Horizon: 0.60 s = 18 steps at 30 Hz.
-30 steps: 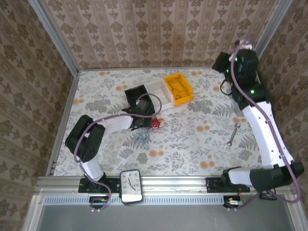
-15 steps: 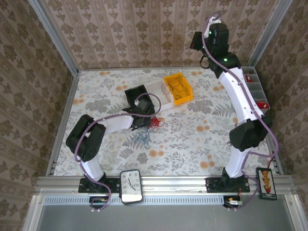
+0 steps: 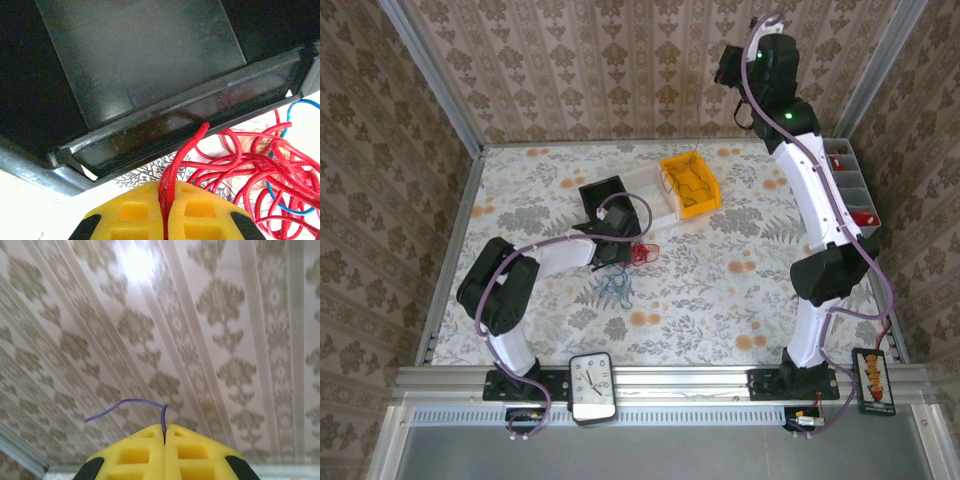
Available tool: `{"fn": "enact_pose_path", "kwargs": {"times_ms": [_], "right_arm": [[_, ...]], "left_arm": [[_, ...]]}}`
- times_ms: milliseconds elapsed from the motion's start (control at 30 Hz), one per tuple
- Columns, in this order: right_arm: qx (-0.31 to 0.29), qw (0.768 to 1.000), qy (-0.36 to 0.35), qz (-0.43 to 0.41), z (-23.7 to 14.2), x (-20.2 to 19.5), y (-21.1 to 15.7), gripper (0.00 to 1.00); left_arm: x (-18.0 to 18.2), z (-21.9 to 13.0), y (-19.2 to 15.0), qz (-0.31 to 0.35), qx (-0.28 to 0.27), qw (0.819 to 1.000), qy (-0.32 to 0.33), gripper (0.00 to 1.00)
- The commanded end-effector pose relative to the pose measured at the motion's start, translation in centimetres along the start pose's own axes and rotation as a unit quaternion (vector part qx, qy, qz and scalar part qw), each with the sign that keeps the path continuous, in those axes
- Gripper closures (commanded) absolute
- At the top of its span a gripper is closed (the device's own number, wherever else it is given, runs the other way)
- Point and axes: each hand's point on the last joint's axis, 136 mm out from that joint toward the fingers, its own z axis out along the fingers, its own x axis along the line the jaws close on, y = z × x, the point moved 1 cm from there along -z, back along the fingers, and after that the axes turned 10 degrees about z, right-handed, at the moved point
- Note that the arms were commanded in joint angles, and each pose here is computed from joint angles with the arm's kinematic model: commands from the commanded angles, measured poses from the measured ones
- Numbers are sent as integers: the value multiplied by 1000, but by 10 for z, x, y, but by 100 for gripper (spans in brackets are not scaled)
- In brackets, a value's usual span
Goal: Untangle the cables
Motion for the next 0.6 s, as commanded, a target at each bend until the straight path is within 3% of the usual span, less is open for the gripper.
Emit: {"fn": "enact_pose_path", "kwargs": {"times_ms": [0,167,567], "right_arm": [[-52,999,15,-5,-5,14,31,100],[-40,999,17,-6,2,13,24,100],[41,999,-4,-14,19,-13,-36,100]], "left_arm": [[7,4,0,-17,13,1000,14,100],[7,4,1,-18,14,1000,14,100],[7,5,0,-16,17,1000,16,100]]}}
